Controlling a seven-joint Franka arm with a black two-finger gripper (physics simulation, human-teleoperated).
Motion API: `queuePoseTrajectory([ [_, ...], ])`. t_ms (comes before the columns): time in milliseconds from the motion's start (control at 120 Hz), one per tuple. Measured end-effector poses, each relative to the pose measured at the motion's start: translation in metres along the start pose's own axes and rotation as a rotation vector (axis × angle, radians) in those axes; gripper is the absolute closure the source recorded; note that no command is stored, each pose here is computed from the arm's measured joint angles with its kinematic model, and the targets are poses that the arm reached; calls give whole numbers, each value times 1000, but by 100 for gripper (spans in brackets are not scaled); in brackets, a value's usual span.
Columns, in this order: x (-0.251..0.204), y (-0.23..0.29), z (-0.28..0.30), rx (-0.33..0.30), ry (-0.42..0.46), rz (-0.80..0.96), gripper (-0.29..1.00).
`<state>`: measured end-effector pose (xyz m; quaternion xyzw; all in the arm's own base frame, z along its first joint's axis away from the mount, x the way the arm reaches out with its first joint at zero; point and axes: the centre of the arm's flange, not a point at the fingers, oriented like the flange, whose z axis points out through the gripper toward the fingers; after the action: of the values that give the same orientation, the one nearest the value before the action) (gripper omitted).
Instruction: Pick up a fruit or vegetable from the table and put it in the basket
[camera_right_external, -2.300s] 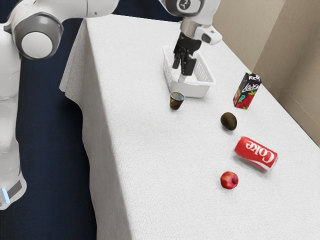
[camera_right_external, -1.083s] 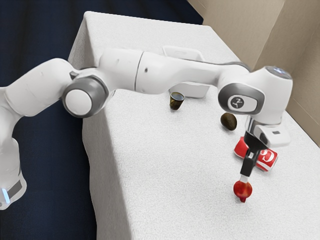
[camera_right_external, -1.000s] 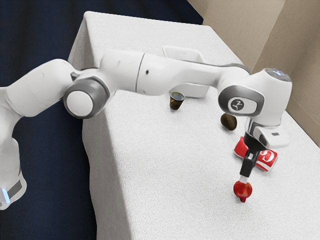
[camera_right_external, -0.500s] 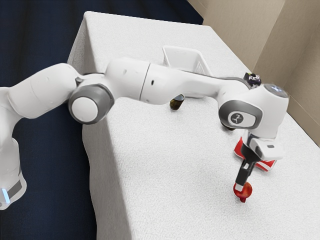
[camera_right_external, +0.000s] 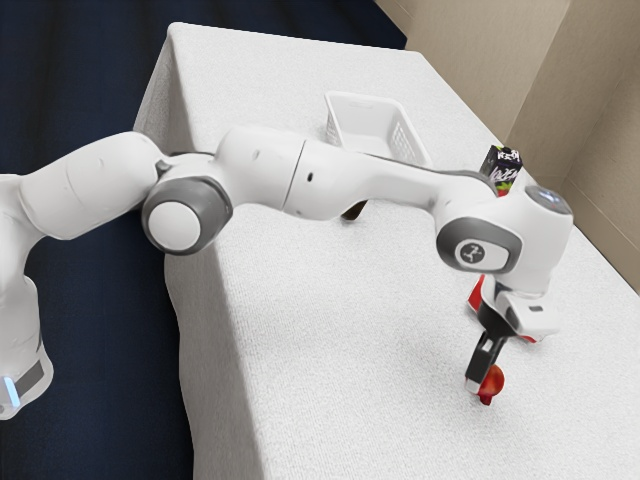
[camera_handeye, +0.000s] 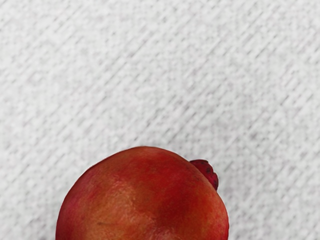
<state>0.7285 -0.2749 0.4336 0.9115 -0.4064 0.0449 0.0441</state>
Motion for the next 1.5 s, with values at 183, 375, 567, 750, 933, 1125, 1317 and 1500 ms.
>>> queuePoseTrajectory([
  [183, 2, 0, 3, -16, 21, 0, 0],
  [375, 0, -9, 17, -18, 25, -12, 0],
  [567, 3, -9, 21, -22, 46, -13, 0],
  [750, 4, -8, 25, -28, 56, -12, 16],
  [933, 4, -10, 26, -21, 66, -12, 36],
  [1125, -1, 9, -83, 54, 137, 13, 39],
  [1317, -70, 59, -236, 168, 56, 6, 37],
  [1500, -199, 7, -311, 242, -66, -233, 37],
])
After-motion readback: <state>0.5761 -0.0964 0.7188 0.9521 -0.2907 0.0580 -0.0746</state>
